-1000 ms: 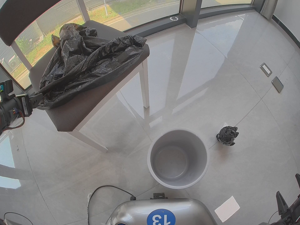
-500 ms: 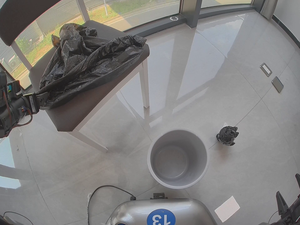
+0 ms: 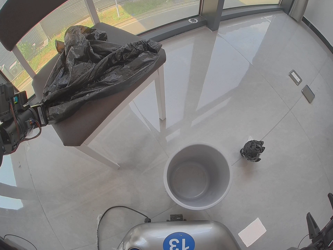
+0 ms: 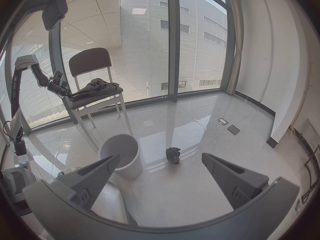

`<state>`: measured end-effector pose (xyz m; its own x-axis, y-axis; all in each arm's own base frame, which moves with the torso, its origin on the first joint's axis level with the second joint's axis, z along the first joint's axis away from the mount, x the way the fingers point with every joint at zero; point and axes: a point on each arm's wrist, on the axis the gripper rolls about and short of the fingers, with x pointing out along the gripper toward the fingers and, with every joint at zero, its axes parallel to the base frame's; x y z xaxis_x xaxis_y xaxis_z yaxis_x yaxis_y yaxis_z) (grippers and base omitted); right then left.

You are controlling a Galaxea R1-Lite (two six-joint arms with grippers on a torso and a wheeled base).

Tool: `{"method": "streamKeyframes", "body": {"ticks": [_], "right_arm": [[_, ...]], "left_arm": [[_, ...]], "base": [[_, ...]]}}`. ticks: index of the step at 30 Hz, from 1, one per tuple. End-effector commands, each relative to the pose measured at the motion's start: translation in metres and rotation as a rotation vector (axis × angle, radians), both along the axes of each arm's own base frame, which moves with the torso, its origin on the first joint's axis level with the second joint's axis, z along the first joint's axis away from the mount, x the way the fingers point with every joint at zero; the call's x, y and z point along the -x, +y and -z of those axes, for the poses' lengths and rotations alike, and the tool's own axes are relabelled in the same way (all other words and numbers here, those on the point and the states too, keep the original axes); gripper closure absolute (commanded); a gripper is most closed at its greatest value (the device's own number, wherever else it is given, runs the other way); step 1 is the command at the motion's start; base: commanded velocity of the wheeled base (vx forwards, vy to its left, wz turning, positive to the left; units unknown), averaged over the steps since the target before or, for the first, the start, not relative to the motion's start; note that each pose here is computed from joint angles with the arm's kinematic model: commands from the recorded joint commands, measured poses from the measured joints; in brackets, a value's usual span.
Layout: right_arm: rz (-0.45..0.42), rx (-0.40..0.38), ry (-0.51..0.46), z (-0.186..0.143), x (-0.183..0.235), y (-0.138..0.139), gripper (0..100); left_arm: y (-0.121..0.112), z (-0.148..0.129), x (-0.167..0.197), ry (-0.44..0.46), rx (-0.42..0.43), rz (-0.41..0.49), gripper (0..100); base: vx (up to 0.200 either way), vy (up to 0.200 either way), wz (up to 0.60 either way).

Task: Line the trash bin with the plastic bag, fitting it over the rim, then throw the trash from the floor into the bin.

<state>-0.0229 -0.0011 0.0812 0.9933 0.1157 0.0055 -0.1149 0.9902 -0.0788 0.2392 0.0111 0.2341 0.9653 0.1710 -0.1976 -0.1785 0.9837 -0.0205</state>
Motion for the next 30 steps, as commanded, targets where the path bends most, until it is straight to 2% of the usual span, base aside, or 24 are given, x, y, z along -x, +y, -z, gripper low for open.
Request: {"method": "streamKeyframes", "body": {"ticks": [1, 4, 9, 13, 18, 24, 28, 30], "right_arm": [[-0.001, -0.002, 0.001, 0.005, 0.0, 0.0, 0], [-0.001, -0.002, 0.001, 0.005, 0.0, 0.0, 0], [0.001, -0.005, 0.002, 0.005, 0.0, 0.0, 0], [0.001, -0.005, 0.002, 0.005, 0.0, 0.0, 0], [0.004, -0.032, 0.005, 0.005, 0.0, 0.0, 0], [0.01, -0.051, 0.01, 0.006, 0.0, 0.0, 0], [0.001, -0.034, 0.005, 0.005, 0.0, 0.0, 0], [-0.008, -0.014, 0.007, 0.005, 0.0, 0.0, 0]], "left_arm": [[-0.001, 0.0, 0.002, 0.001, -0.005, 0.0, 100], [0.0, 0.002, 0.003, 0.003, -0.019, -0.006, 100], [-0.001, 0.0, 0.007, -0.048, -0.041, -0.003, 100], [-0.004, -0.01, 0.012, -0.149, -0.057, 0.016, 100], [-0.021, -0.015, 0.013, -0.158, -0.065, 0.097, 100], [-0.044, -0.012, 0.014, -0.055, -0.07, 0.208, 100], [-0.063, -0.025, 0.012, -0.069, -0.063, 0.279, 100], [-0.079, -0.043, 0.013, -0.088, -0.06, 0.348, 100]], "base": [[0.0, 0.0, 0.0], [0.0, 0.0, 0.0], [0.0, 0.0, 0.0], [0.0, 0.0, 0.0], [0.0, 0.0, 0.0], [0.0, 0.0, 0.0], [0.0, 0.0, 0.0], [0.0, 0.0, 0.0]]}}
